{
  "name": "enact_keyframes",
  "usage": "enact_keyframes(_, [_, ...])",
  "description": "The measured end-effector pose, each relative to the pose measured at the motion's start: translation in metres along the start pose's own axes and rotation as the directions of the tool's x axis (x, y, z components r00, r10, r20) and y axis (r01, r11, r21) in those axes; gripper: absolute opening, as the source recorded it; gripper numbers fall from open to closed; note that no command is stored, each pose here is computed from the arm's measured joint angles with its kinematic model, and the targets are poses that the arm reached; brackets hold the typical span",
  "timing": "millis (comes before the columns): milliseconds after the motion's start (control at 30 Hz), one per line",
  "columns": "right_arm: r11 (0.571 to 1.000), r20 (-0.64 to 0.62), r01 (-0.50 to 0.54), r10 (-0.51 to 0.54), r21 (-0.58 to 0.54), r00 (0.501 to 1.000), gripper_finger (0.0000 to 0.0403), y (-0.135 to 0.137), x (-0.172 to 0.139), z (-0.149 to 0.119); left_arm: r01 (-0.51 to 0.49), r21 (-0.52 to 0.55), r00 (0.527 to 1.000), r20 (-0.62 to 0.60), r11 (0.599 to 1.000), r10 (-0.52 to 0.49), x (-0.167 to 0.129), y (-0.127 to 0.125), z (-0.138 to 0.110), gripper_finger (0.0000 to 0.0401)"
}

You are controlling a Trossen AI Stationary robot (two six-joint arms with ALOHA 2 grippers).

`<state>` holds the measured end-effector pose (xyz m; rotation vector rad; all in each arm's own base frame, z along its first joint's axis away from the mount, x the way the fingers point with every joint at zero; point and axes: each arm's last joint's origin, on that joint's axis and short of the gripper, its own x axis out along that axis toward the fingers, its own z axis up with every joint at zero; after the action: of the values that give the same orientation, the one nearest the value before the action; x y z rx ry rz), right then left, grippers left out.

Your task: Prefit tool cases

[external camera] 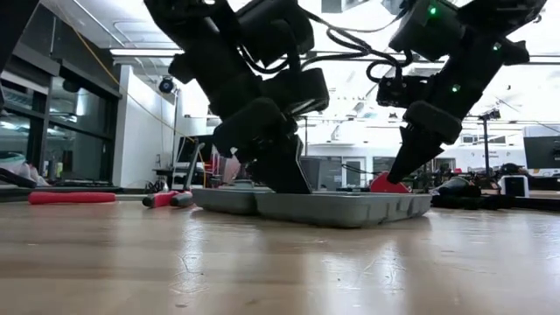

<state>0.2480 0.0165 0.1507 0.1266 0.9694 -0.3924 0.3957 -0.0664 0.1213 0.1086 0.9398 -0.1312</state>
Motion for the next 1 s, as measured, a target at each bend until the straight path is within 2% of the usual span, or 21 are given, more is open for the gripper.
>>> enact_keyframes(200, [0.993,0.033,-0.097,0.094,0.068,0.995,0.0,-0.007,0.012,-0.013,-0.125,0.031,0.992,-0.007,0.992,0.125,0.0,-0.004,-0.001,0.0001])
enact_keyframes(433, [0.976,0.061,-0.167,0.16,0.143,0.985,0.0,-0.003,0.016,-0.032,-0.205,0.047,0.979,0.019,0.978,0.204,0.003,0.009,-0.007,0.0001])
enact_keyframes(700, [0.953,0.088,-0.243,0.231,0.178,0.969,0.0,0.017,0.009,-0.042,-0.199,0.0,0.98,-0.005,0.98,0.199,0.005,0.016,-0.019,0.0001])
enact_keyframes(1000, [0.916,0.164,-0.362,0.336,0.171,0.927,0.0,0.04,-0.001,-0.043,-0.116,-0.027,0.993,-0.015,0.993,0.115,0.007,0.0,-0.028,0.0001])
